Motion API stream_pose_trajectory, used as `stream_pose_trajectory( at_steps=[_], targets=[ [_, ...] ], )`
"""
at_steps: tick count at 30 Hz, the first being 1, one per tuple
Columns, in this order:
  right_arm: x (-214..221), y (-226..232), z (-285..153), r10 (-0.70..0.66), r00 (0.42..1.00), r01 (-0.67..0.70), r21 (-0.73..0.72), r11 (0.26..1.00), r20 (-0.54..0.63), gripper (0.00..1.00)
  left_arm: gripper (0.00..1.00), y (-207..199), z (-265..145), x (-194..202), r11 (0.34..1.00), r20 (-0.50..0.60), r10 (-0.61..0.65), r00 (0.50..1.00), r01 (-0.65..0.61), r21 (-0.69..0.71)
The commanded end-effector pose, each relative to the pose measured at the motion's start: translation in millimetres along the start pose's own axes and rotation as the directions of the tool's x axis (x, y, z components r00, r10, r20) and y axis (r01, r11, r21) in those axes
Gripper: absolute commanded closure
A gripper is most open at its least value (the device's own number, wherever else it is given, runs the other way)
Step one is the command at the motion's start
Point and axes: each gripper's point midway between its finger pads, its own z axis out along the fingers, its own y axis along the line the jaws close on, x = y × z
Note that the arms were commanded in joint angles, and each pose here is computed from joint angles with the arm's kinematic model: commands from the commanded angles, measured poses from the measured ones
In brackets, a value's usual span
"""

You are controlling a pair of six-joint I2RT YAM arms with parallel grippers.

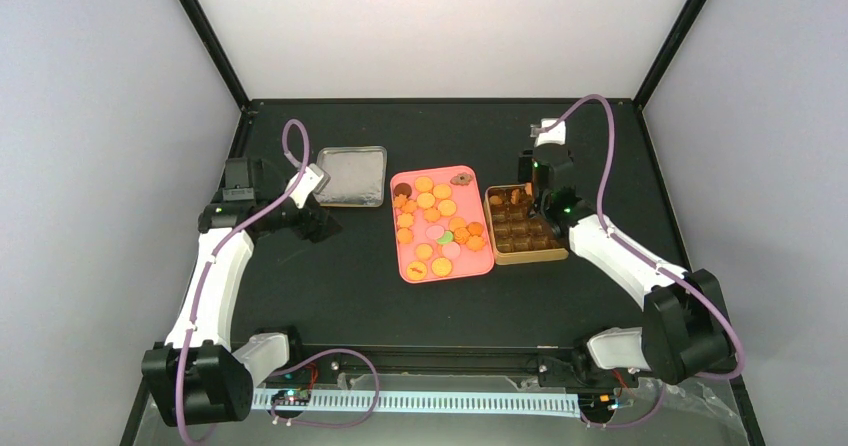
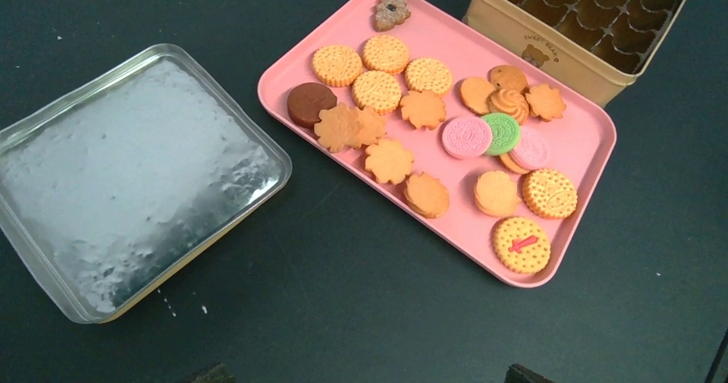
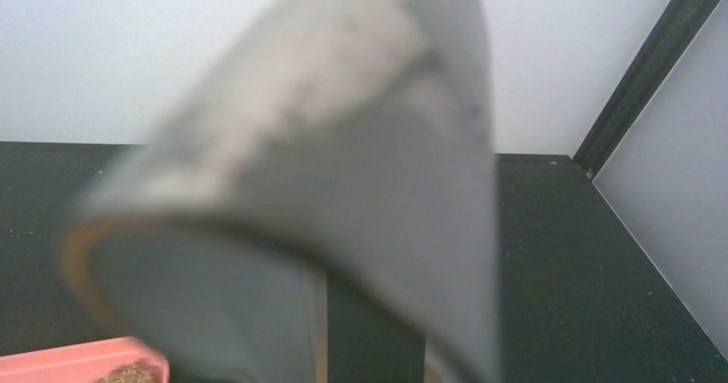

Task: Pack the cookies
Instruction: Place the fake cookies in the empty pocket of the box.

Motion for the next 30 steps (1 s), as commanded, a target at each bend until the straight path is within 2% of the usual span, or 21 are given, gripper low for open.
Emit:
stream_pose_trajectory(
  at_steps=[1,8,15,20,25,30],
  targets=[
    [-26,1,-2,0.030,0.997,-0.029,-0.014,0.999,0.064,0.60,0.15,-2,-2,-10,1.000,0.039,0.002,0.999,-0.003,0.024],
    [-26,-1,-5,0.032,0.997,-0.031,-0.017,0.999,0.065,0.56,0.15,-3,-4,-13,1.000,0.049,0.004,0.999,-0.006,0.025],
    [-36,-2,-20,0.056,0.994,-0.051,-0.058,0.997,0.091,0.64,0.15,-2,-4,-12,1.000,0.044,0.000,0.999,-0.001,0.019],
    [-41,-2,-35,0.073,0.993,-0.063,-0.102,0.993,0.096,0.66,0.15,-1,-3,-12,1.000,0.043,-0.006,0.999,0.005,0.020],
    [-45,-2,-57,0.107,0.988,-0.089,-0.154,0.984,0.112,0.79,0.15,0,-3,-10,1.000,0.038,-0.009,0.999,0.009,0.015],
    [-35,-6,-62,0.112,0.990,-0.099,-0.142,0.985,0.086,0.85,0.15,0,-2,-10,1.000,0.038,-0.010,0.999,0.009,0.014]
  ],
)
